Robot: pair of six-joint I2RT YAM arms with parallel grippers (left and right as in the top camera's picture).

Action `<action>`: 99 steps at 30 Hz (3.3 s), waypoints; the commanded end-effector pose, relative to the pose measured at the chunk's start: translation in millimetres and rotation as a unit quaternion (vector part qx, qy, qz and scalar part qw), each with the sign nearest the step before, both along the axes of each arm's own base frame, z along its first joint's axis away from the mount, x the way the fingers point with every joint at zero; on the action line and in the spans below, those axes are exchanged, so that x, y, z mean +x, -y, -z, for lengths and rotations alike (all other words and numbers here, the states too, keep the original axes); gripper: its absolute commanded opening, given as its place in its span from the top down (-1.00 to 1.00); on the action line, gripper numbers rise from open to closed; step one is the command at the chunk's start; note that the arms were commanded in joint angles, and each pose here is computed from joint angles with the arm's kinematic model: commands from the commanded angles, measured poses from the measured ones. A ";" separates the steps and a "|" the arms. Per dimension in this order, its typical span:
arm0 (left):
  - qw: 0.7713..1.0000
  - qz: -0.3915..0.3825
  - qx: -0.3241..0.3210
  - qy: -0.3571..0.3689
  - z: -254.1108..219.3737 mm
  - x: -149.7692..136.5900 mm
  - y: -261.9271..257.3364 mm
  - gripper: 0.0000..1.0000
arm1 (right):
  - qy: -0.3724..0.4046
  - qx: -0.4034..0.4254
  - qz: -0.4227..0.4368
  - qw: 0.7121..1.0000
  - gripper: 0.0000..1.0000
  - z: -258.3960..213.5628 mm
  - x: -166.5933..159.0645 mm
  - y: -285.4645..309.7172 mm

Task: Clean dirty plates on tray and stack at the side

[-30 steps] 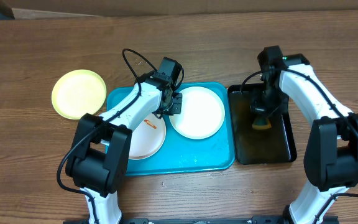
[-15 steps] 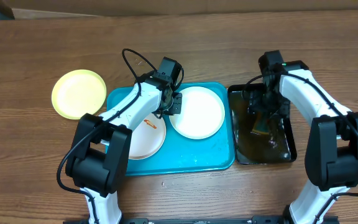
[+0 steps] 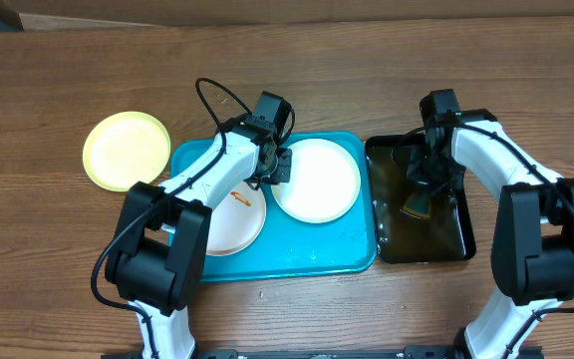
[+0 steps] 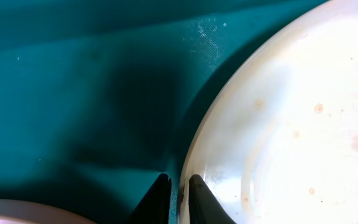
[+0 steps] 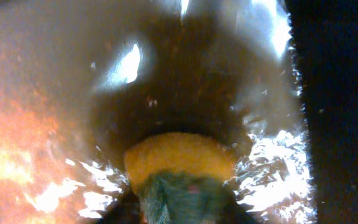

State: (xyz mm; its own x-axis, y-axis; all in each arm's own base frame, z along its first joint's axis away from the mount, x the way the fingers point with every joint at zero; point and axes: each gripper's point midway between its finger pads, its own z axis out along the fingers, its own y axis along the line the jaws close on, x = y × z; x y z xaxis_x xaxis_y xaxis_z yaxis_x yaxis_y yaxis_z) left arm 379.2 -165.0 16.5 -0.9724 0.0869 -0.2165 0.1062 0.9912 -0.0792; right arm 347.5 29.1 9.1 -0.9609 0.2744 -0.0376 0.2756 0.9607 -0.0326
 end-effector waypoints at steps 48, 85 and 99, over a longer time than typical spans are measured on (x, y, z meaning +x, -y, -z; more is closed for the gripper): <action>0.998 0.056 -0.004 0.031 -91.2 44.2 -11.2 0.92 | 0.054 0.003 0.167 0.985 -1.00 -91.6 35.3 127.2; 0.831 0.151 0.331 0.422 -259.6 7.4 152.8 0.92 | 0.099 -0.002 0.230 0.968 -1.00 -95.2 45.3 167.0; 0.804 0.139 0.311 0.487 -291.3 -1.9 186.7 0.92 | 0.099 -0.002 0.230 0.968 -1.00 -95.2 45.3 167.0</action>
State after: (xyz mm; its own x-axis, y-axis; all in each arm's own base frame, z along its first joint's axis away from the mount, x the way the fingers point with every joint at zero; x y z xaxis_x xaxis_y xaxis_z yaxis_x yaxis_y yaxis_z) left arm 376.7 -358.2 287.7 -0.3007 0.6835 -0.6651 0.0929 0.7151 0.6929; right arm 387.5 -135.7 94.6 -0.7214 0.6690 -0.1791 0.6719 0.7387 0.0528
